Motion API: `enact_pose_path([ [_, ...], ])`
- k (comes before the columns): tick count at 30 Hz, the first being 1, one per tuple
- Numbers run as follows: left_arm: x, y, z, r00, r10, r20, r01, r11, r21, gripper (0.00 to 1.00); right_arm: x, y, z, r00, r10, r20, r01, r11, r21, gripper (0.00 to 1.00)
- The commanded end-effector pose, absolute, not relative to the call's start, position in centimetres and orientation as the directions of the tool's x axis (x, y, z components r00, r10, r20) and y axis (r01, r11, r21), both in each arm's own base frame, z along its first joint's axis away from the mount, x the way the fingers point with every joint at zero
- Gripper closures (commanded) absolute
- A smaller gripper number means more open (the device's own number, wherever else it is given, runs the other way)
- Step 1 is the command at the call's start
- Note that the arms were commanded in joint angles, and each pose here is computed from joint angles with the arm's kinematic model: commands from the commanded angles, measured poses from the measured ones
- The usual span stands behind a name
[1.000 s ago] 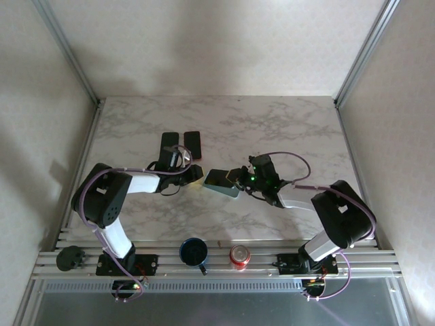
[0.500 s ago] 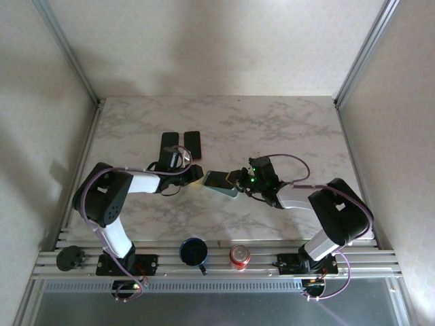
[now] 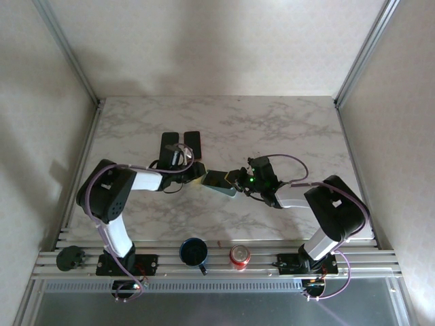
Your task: Put the phone into the phone case
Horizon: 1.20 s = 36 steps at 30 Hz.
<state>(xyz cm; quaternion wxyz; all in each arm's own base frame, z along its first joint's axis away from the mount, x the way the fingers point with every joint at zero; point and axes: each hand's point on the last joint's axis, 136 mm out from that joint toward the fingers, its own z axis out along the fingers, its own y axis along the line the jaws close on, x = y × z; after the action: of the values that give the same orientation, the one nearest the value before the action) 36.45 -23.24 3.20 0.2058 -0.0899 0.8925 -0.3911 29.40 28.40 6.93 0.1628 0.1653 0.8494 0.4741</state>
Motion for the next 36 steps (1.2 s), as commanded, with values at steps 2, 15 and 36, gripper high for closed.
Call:
enact_pose_path([
  [2, 35.9, -24.3, 1.1, -0.918, -0.269, -0.290, 0.012, 0.715, -0.699, 0.64, 28.9, 28.6, 5.4, -0.901, 0.424, -0.091, 0.160, 0.520, 0.839, 1.00],
  [15, 33.9, -24.8, 0.1, -0.931, -0.260, -0.255, -0.005, 0.711, -0.704, 0.64, 29.6, 29.4, 4.6, -0.905, 0.418, -0.075, 0.166, 0.510, 0.844, 1.00],
  [36, 32.2, -24.5, 0.2, -0.928, -0.287, -0.237, -0.030, 0.691, -0.722, 0.64, 28.6, 29.4, 3.2, -0.926, 0.362, -0.108, 0.160, 0.634, 0.756, 0.88],
])
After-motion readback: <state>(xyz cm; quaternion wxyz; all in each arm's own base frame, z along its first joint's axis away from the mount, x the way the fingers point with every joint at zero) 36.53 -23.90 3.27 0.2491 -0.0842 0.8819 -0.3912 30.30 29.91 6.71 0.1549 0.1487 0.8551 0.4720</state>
